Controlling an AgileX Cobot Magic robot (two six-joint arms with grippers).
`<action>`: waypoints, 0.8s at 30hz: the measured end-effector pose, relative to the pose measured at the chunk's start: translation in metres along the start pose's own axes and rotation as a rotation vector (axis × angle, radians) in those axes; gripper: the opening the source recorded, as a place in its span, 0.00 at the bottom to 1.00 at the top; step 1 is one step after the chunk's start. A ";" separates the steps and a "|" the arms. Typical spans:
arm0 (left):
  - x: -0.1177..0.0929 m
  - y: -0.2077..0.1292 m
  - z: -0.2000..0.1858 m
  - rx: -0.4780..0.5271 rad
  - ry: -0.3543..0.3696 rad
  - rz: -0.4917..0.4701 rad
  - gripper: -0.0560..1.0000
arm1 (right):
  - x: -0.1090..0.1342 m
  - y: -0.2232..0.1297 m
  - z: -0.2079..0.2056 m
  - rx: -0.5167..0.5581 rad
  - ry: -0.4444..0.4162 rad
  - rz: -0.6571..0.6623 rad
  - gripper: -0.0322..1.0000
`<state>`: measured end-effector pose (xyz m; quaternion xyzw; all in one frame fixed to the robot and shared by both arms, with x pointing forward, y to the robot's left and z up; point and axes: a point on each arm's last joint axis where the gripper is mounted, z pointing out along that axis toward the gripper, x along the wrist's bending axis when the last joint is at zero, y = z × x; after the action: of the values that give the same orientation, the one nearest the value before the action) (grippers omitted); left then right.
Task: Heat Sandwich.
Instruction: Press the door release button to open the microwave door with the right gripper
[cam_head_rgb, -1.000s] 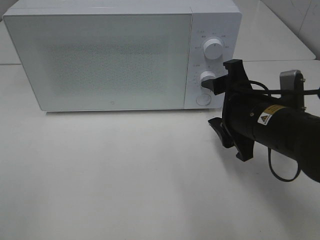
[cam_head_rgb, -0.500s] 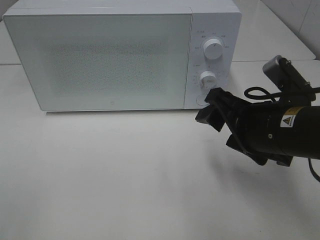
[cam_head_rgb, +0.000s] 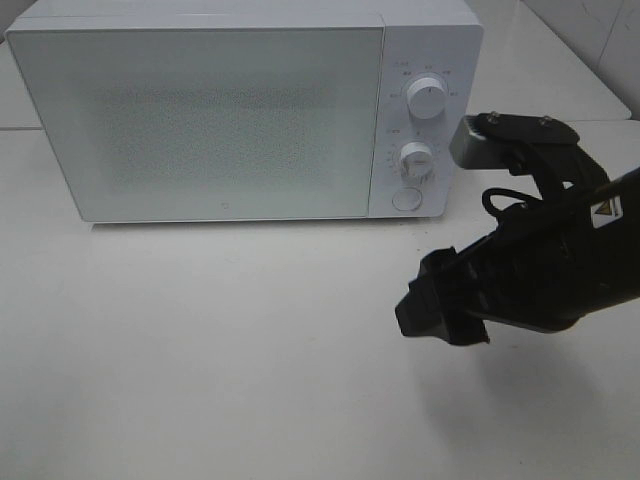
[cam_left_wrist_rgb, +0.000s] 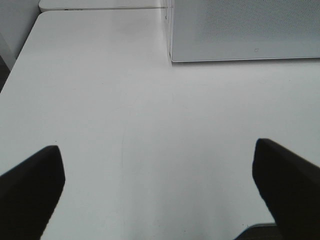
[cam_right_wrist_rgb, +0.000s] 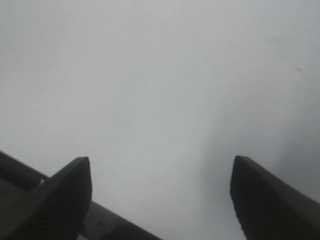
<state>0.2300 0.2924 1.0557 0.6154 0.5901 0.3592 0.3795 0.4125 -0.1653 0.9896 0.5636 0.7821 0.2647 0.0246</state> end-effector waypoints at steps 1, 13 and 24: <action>0.000 0.000 0.000 0.000 0.000 0.000 0.97 | 0.000 -0.001 -0.001 0.027 -0.008 -0.029 0.76; 0.000 0.000 0.000 0.000 0.000 0.000 0.97 | -0.012 -0.029 -0.011 0.369 -0.126 -0.162 0.76; 0.000 0.000 0.000 0.000 0.000 0.000 0.97 | -0.011 -0.042 -0.066 0.220 -0.106 -0.210 0.76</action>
<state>0.2300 0.2924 1.0557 0.6154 0.5901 0.3592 0.3795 0.3575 -0.2096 1.0247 0.4911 0.8587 0.1431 0.0314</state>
